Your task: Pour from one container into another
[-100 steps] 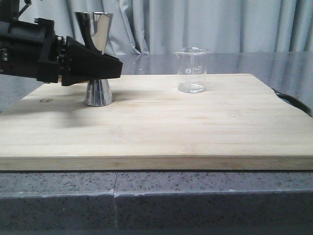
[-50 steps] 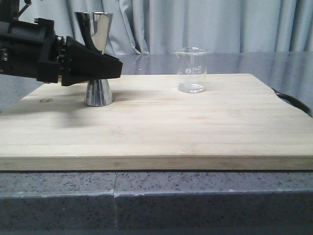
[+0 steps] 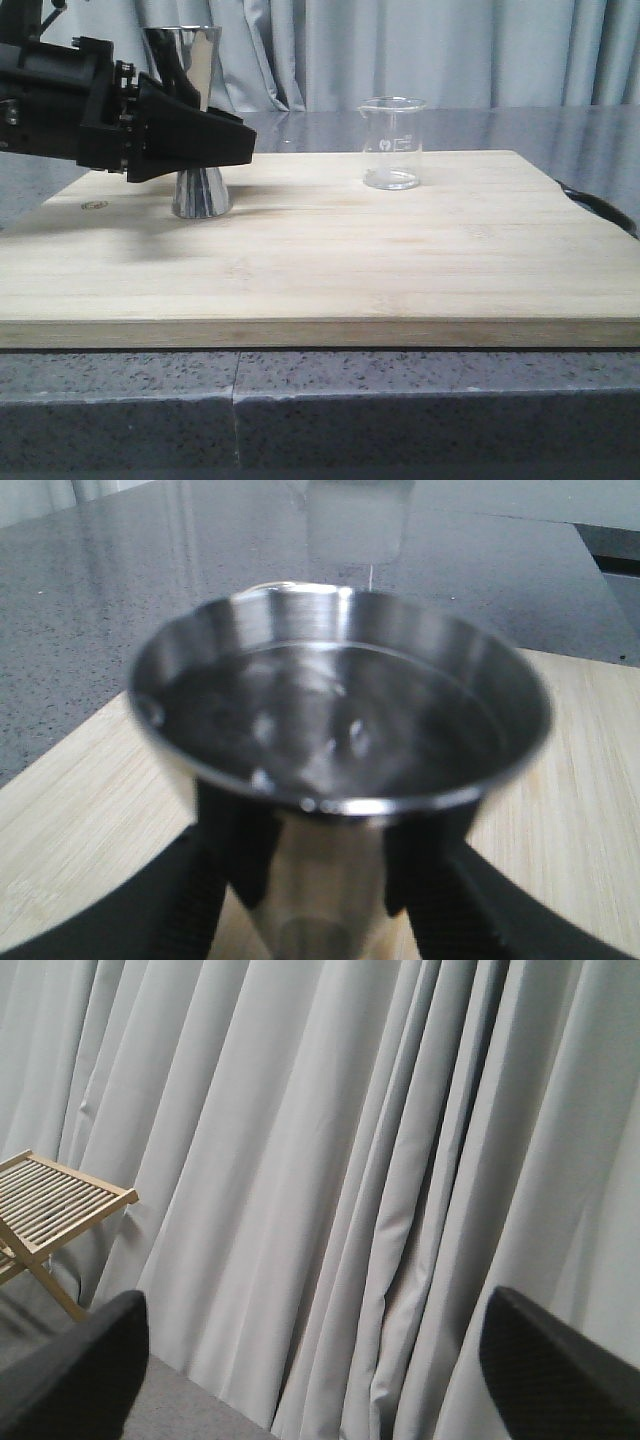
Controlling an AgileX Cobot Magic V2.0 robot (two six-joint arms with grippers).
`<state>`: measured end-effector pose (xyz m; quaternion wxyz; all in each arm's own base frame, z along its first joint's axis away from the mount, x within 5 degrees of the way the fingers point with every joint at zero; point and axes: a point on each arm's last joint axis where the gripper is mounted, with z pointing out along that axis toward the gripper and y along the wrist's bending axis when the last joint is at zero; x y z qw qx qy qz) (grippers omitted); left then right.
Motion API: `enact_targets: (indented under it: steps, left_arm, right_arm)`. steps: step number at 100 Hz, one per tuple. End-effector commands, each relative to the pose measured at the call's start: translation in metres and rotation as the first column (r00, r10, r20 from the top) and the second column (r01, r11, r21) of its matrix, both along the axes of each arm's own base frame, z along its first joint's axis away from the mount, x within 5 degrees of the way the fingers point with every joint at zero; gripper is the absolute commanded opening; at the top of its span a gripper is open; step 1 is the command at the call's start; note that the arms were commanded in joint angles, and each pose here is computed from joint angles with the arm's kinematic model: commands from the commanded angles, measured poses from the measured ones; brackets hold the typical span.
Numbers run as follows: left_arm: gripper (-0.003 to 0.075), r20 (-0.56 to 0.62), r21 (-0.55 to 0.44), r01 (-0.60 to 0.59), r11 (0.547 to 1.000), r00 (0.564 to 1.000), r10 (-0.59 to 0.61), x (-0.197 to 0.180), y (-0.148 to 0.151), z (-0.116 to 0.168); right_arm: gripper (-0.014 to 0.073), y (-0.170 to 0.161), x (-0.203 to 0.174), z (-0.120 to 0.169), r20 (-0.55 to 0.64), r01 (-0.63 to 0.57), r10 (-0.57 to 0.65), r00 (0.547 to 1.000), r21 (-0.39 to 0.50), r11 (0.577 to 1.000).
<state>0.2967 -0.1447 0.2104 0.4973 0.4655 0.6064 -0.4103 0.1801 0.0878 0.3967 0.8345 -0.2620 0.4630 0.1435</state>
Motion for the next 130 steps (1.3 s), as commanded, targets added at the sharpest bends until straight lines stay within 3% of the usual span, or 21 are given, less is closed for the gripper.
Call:
enact_targets:
  steps: [1,20,43,74,104,116,130]
  left_arm:
    - [0.0436,0.069,-0.14,0.056,0.989,0.997,-0.047,-0.004,-0.002,0.03]
    - [0.0542,-0.003,-0.146,0.04,0.989,0.999,-0.041,-0.003,0.002,0.029]
    - [0.0544,-0.042,-0.074,0.056,0.996,0.997,-0.059,-0.006,0.019,0.03]
    - [0.0544,0.051,-0.027,0.018,0.999,0.999,-0.017,-0.018,0.045,0.063]
    - [0.0543,-0.047,0.123,-0.065,0.99,0.996,0.071,-0.041,0.086,0.085]
    - [0.052,-0.042,0.103,-0.16,0.982,0.985,0.165,-0.055,0.1,0.108]
    - [0.0479,0.033,-0.026,-0.289,0.957,0.956,0.29,-0.076,0.112,0.147]
  right_arm:
    - [0.0605,-0.003,-0.008,0.016,0.083,-0.021,0.017,0.996,0.05,0.999]
    - [0.0605,-0.003,-0.008,0.016,0.083,-0.021,0.017,0.996,0.05,0.999]
    - [0.0605,-0.003,-0.008,0.016,0.083,-0.021,0.017,0.996,0.05,0.999]
    - [0.0605,-0.003,-0.008,0.016,0.083,-0.021,0.017,0.996,0.05,0.999]
    - [0.0605,-0.003,-0.008,0.016,0.083,-0.021,0.017,0.996,0.05,0.999]
    - [0.0605,-0.003,-0.008,0.016,0.083,-0.021,0.017,0.996,0.05,0.999]
    - [0.0605,-0.007,-0.003,0.013,0.04,0.049,-0.05,0.998,0.036,0.998]
